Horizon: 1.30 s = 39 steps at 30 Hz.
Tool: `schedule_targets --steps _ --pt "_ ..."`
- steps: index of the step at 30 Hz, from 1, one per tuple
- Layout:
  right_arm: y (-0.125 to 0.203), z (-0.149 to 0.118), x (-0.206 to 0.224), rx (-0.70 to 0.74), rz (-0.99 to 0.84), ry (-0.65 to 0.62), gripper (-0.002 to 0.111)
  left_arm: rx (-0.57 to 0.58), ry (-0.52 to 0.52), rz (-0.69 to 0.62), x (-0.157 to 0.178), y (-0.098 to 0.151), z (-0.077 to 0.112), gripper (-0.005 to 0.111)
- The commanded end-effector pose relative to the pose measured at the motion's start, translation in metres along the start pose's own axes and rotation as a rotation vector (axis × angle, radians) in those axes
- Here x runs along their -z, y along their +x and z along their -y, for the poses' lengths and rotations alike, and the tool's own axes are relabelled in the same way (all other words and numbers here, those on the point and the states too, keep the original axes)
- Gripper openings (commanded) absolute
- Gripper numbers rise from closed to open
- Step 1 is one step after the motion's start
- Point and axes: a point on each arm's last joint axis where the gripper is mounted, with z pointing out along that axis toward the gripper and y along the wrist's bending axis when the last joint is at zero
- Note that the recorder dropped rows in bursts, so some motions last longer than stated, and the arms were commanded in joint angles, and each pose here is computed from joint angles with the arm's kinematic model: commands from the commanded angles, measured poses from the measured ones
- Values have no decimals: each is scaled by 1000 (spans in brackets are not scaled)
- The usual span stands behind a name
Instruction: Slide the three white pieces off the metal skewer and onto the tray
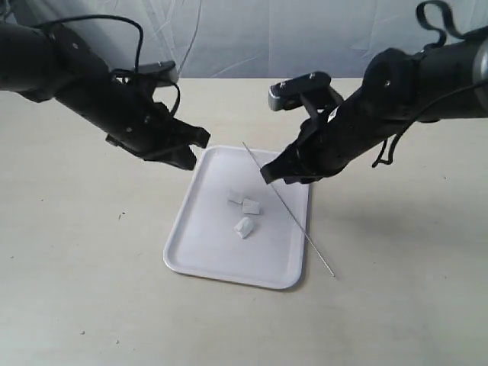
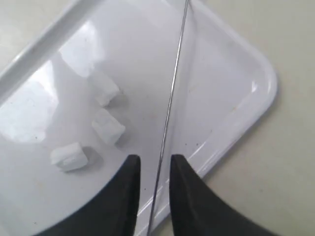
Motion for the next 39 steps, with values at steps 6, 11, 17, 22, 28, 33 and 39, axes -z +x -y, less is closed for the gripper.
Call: schedule_targets --steps 6,11,17,22,28,33,39 --pt "-2 -8 90 126 264 87 17 -142 -117 343 103 14 30 0" --pt "17 -13 128 134 416 124 17 -195 -167 542 152 38 43 0" --pt "47 -17 162 196 550 186 17 -256 -206 694 194 76 55 0" --pt "68 -21 189 171 690 200 17 -243 -220 804 215 109 57 0" --pt "95 -8 220 63 799 287 17 -235 -313 829 223 148 50 0" --pt "124 7 239 -36 806 424 17 -113 -422 826 228 176 36 0" --pt "156 13 250 -220 894 526 17 -85 -454 864 235 200 33 0"
